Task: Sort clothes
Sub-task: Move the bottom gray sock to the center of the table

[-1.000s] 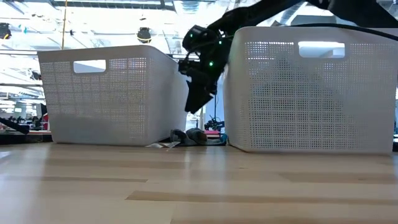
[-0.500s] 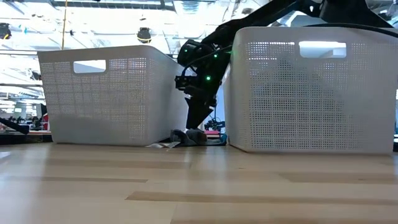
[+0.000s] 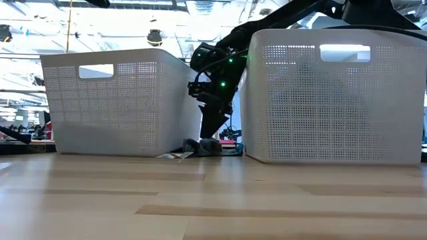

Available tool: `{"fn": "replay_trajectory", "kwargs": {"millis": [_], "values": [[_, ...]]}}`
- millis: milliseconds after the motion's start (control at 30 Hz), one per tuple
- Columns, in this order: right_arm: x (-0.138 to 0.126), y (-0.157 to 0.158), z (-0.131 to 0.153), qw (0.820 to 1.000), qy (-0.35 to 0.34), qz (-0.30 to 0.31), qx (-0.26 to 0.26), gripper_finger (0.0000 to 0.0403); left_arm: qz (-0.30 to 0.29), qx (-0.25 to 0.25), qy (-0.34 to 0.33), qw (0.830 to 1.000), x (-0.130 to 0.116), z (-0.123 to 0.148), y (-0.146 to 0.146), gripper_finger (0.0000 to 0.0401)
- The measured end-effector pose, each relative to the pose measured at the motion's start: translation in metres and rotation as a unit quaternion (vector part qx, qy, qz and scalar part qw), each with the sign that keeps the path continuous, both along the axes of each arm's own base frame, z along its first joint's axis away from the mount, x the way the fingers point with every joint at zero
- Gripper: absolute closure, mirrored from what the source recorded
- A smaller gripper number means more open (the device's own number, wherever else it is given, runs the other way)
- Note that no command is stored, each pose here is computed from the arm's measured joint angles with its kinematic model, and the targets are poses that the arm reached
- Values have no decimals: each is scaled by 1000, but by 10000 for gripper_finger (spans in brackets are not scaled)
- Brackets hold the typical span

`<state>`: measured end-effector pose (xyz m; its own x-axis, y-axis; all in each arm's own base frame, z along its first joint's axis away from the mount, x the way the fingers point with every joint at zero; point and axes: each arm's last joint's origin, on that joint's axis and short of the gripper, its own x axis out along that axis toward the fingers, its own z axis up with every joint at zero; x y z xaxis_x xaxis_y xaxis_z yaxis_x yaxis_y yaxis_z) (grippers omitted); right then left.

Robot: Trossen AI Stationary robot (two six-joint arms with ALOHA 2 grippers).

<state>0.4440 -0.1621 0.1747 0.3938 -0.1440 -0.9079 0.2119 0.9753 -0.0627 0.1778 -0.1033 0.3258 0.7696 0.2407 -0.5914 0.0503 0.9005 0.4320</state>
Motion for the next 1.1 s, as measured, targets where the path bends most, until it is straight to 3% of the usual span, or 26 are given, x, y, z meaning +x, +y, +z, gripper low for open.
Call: {"fn": "replay_trajectory", "kwargs": {"millis": [133,333,367,600,733,867,1100], "values": [[-2,1,-1,1000,11,-1,2,200,1,-1,0,1000,0,0,0,373],[-9,0,-4,999,45,-1,14,373,1,-2,0,1000,0,0,0,373],[-10,1,-5,999,50,-1,16,387,1,-1,0,1000,0,0,0,373],[-12,2,-5,998,62,-6,23,400,1,-2,-1,1000,0,0,0,373],[-7,5,1,998,56,-6,22,388,1,-1,-1,1000,0,0,0,373],[3,11,14,999,33,6,11,348,0,0,0,1000,0,0,0,373],[13,22,44,999,21,17,-40,237,0,0,0,1000,0,0,0,373]]}}
